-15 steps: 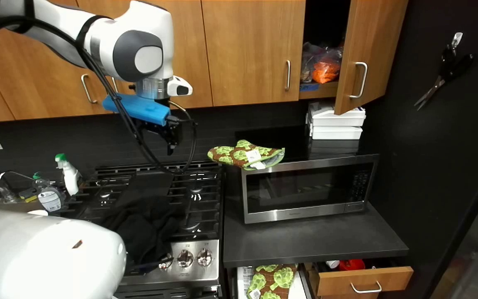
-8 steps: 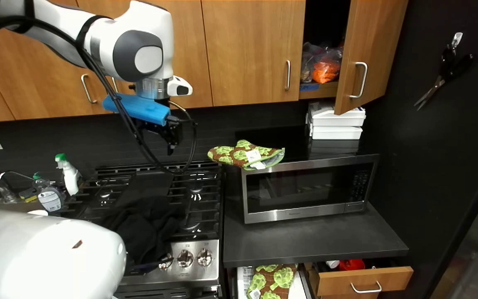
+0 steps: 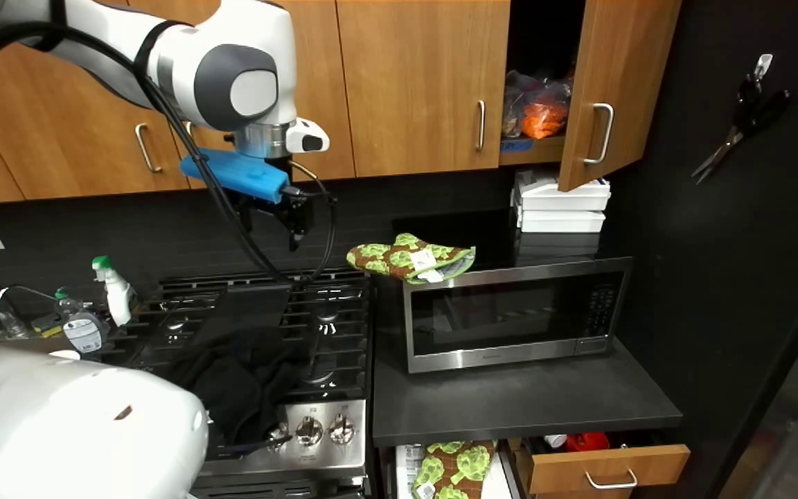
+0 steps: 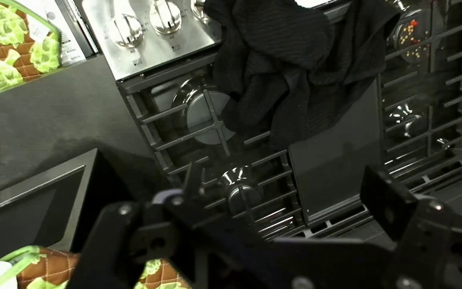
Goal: Close the top drawer to the left
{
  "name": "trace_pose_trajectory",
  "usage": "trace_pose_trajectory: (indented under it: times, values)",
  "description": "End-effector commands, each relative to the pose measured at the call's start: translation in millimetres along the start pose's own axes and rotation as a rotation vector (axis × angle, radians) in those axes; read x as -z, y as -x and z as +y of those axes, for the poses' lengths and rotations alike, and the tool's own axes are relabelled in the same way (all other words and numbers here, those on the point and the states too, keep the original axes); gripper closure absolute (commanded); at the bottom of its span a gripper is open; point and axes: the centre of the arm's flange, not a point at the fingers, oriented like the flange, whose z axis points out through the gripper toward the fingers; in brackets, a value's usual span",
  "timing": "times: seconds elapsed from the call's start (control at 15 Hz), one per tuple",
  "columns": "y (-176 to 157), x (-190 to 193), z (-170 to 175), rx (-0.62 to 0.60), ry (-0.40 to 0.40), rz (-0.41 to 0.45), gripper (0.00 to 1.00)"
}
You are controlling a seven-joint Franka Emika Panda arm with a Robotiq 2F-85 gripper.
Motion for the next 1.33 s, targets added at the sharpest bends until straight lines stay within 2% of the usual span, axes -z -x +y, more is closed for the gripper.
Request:
trace_pose_trajectory:
  times: [0.0,0.2,0.4,0.8,0.93,1.0,1.27]
  values:
    - [-12.6,-0.7,16.1,-0.119,0.024,0.041,0.00]
    - [-8.0,-8.7,55.9,-0.284,0.072,0.112,0.00]
    - [8.0,-29.7,105.2,-0.439,0.108,0.142,0.00]
    - [63.7,-97.3,191.0,-0.681,0.141,0.110,0.00]
    - [74.1,-111.6,220.7,-0.733,0.117,0.096,0.00]
    - [45.8,-79.0,204.3,-0.697,0.121,0.102,0.00]
    - [43.7,-82.3,212.7,-0.706,0.121,0.094,0.00]
